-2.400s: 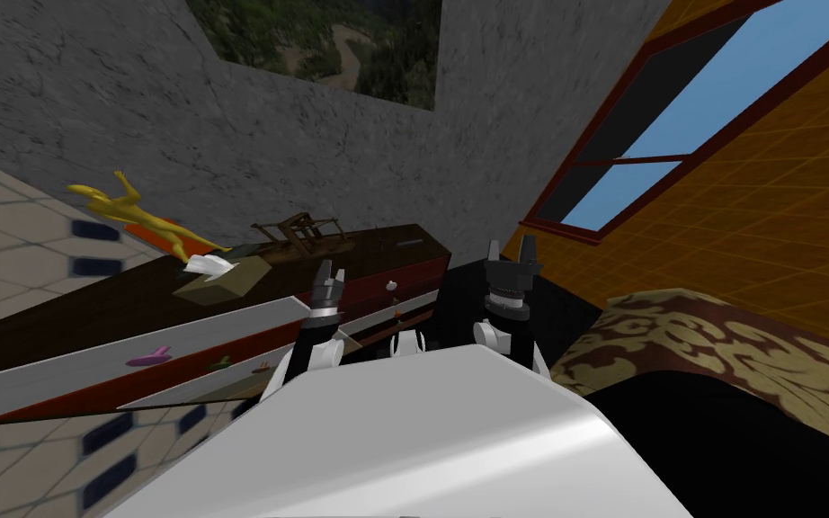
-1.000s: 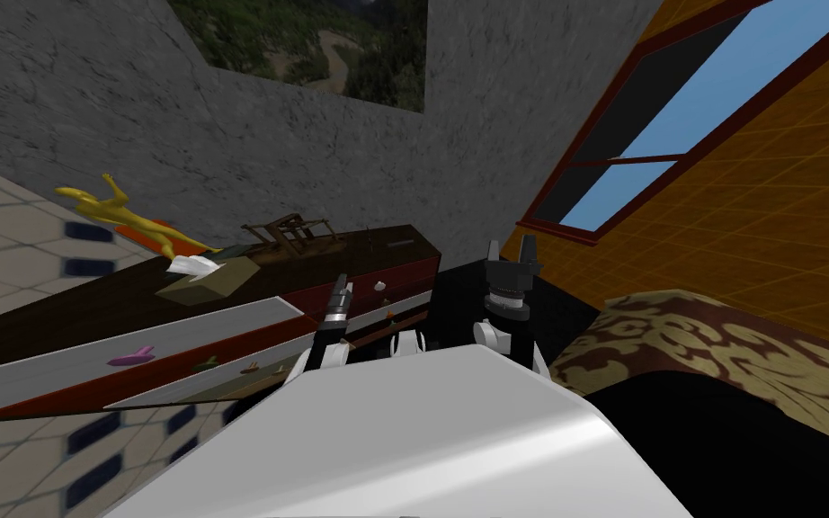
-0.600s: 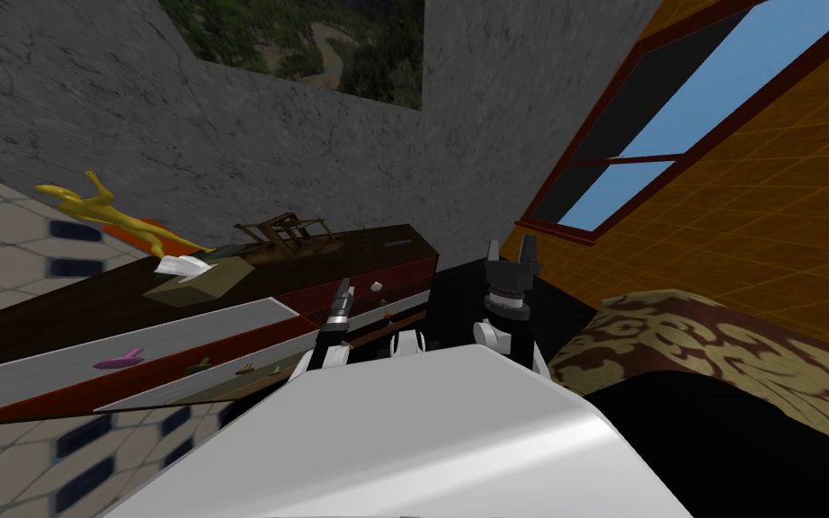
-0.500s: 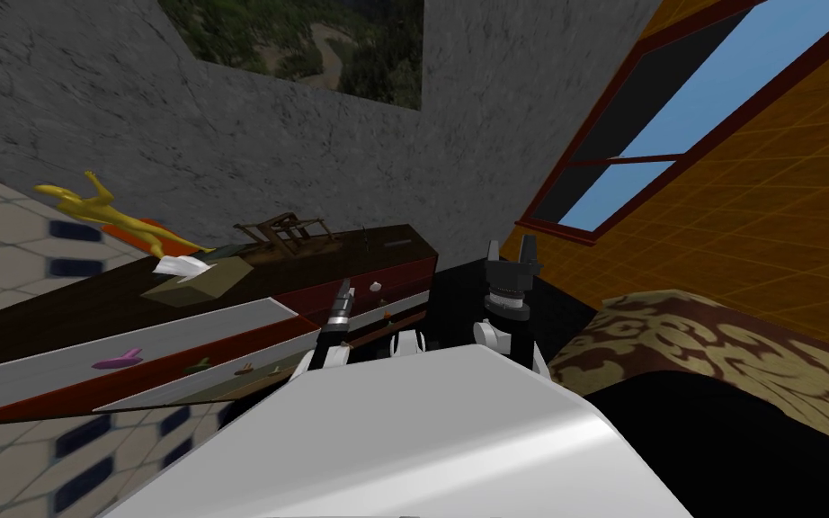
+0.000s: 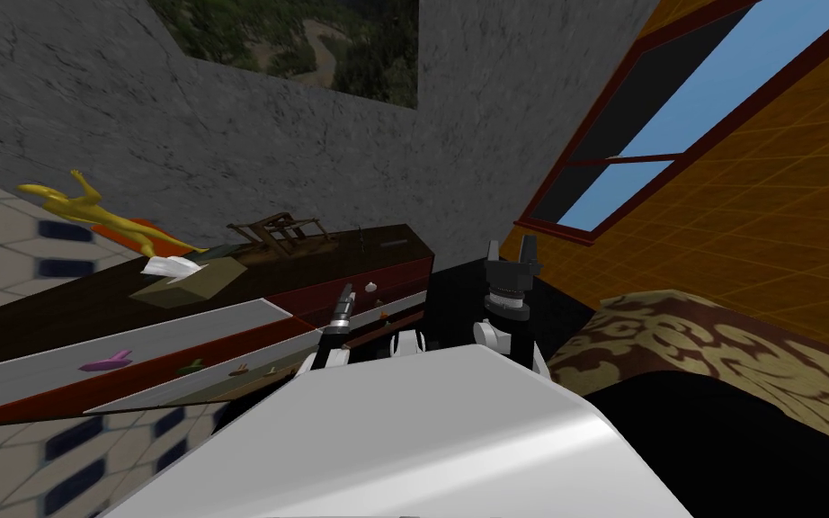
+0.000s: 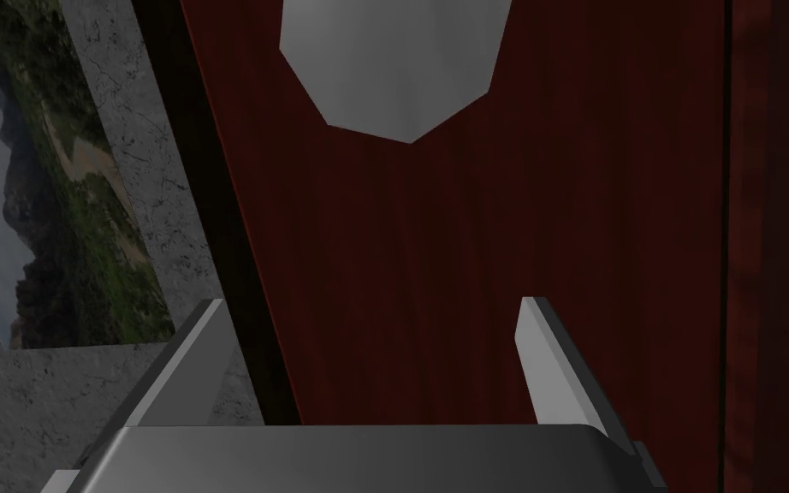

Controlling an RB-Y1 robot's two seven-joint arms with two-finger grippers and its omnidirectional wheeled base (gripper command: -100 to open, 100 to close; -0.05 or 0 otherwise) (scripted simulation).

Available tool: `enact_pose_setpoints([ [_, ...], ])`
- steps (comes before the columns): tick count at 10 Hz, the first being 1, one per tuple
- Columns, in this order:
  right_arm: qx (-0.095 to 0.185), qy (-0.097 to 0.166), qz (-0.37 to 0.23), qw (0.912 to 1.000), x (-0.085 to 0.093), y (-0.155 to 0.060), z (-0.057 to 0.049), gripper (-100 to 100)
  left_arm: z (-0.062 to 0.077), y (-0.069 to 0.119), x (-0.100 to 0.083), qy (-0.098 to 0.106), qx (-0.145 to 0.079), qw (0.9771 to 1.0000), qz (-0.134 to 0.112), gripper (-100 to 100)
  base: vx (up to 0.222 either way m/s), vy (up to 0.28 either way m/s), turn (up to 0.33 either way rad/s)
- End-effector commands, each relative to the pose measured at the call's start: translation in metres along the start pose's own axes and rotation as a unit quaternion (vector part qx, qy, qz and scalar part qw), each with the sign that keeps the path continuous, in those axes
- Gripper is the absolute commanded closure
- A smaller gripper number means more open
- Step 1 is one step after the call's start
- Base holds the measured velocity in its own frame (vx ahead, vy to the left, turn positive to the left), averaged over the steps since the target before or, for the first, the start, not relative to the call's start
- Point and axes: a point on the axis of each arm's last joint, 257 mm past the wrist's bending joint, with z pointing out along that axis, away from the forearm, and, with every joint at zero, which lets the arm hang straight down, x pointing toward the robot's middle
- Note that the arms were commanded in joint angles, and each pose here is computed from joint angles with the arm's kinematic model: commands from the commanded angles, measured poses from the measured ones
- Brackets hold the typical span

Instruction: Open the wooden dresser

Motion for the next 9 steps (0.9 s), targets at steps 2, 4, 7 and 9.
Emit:
enact_pose_setpoints([
  [2, 0.000, 0.000, 0.000, 1.0000, 0.000, 0.000, 0.000, 0, -0.004, 0.021, 0.009, -0.007, -0.019, 0.9997, -0.013, -100, -0.002, -0.043, 0.001],
  [4, 0.000, 0.000, 0.000, 1.0000, 0.000, 0.000, 0.000, 0, -0.006, 0.030, 0.018, -0.015, -0.027, 0.9991, -0.030, -100, 0.001, -0.043, 0.000],
  [7, 0.000, 0.000, 0.000, 1.0000, 0.000, 0.000, 0.000, 0, -0.006, 0.036, 0.036, -0.032, -0.035, 0.9969, -0.063, -100, 0.000, -0.033, 0.001],
  [9, 0.000, 0.000, 0.000, 1.0000, 0.000, 0.000, 0.000, 0, -0.006, 0.035, 0.037, -0.033, -0.035, 0.9967, -0.065, -100, 0.001, -0.013, 0.000],
])
